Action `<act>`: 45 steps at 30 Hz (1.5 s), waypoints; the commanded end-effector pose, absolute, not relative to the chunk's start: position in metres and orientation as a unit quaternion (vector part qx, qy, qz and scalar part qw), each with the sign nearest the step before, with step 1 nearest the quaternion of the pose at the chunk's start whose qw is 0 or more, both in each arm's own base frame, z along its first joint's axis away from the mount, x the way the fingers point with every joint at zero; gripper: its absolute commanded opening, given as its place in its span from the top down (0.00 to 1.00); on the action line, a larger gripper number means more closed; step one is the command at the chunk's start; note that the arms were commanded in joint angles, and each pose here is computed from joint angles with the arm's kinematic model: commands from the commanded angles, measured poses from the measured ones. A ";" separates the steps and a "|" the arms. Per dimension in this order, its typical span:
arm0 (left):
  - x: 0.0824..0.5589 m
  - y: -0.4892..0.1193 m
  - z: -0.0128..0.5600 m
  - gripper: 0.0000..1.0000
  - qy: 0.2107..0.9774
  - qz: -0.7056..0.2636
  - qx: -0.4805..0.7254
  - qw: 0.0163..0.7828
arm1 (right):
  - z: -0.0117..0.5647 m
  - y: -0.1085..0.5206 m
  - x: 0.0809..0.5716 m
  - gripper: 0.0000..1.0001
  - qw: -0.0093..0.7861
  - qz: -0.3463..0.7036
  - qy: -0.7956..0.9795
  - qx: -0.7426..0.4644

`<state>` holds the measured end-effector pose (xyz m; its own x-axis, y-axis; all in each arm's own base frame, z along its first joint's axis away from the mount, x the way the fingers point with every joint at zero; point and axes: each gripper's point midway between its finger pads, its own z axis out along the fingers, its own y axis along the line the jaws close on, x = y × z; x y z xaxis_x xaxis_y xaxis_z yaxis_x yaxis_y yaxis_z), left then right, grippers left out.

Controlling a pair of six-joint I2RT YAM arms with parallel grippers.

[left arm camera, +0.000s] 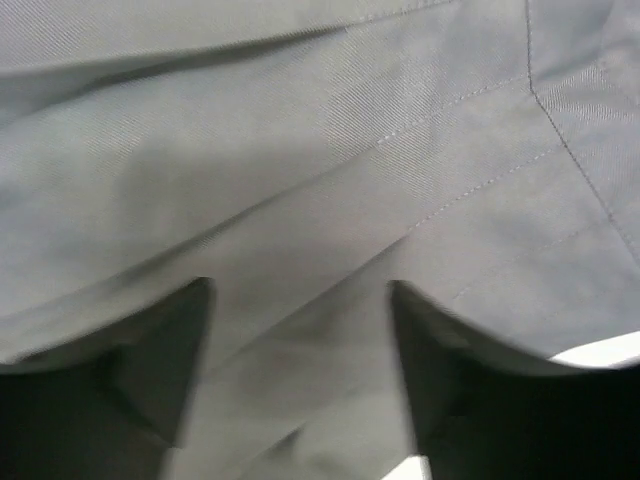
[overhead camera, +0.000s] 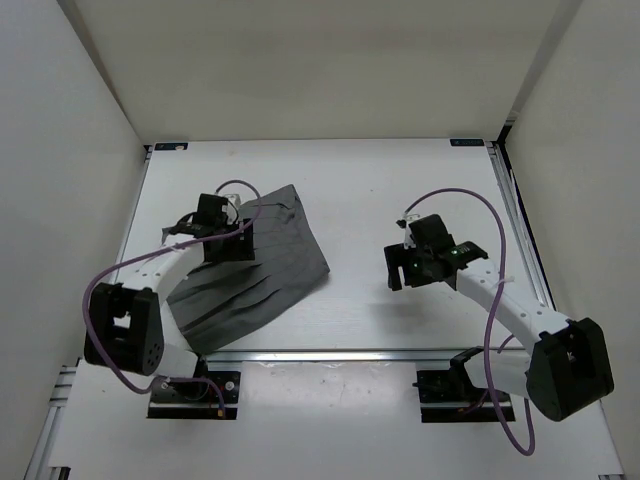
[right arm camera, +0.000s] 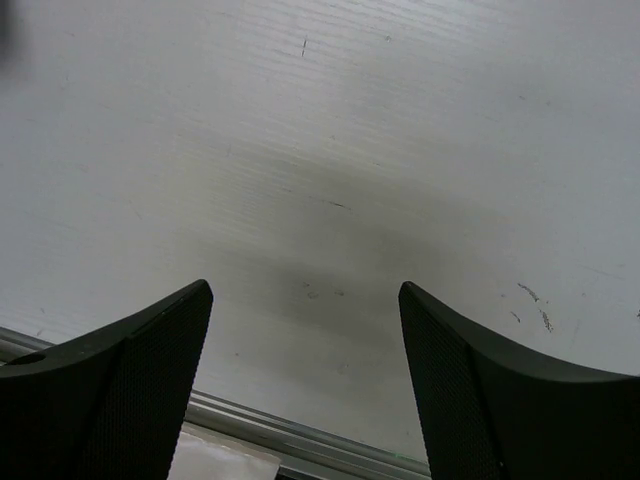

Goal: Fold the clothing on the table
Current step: Flatten the skirt out

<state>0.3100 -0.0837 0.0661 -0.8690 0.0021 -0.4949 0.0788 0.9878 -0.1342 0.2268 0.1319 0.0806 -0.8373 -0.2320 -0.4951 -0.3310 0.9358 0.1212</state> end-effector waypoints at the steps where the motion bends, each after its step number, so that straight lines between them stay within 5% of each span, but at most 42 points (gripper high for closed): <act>1: 0.317 -0.096 0.103 0.08 0.936 -0.108 0.026 0.334 | 0.101 0.146 0.243 0.20 0.274 0.123 0.942 -0.148; 4: 0.325 -0.121 0.135 0.02 0.901 -0.174 0.049 0.394 | 0.099 0.151 0.242 0.19 0.268 0.124 0.943 -0.152; 9: 0.374 -0.136 0.181 0.61 0.879 -0.132 0.038 0.456 | 0.106 0.164 0.241 0.20 0.270 0.135 0.940 -0.159; 11: 0.393 -0.147 0.176 0.63 0.883 -0.081 0.048 0.461 | 0.106 0.168 0.236 0.19 0.270 0.139 0.938 -0.165; 16: 0.429 -0.178 0.171 0.27 0.881 -0.024 0.094 0.462 | 0.107 0.172 0.226 0.20 0.264 0.145 0.939 -0.168; 19: 0.440 -0.185 0.157 0.19 0.879 -0.002 0.111 0.465 | 0.110 0.174 0.221 0.20 0.263 0.162 0.937 -0.165; 28: 0.466 -0.193 0.139 0.19 0.851 0.140 0.166 0.478 | 0.102 0.156 0.203 0.20 0.252 0.171 0.943 -0.137; 45: 0.496 -0.232 0.097 0.26 0.854 0.171 0.198 0.450 | 0.100 0.148 0.198 0.20 0.250 0.183 0.943 -0.119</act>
<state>0.4939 -0.2288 0.0806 -0.5305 0.4793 -0.6992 0.2066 0.8731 0.4417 0.2000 0.1487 0.0977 -0.8469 -0.1477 -0.5109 -0.3182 0.9104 0.2644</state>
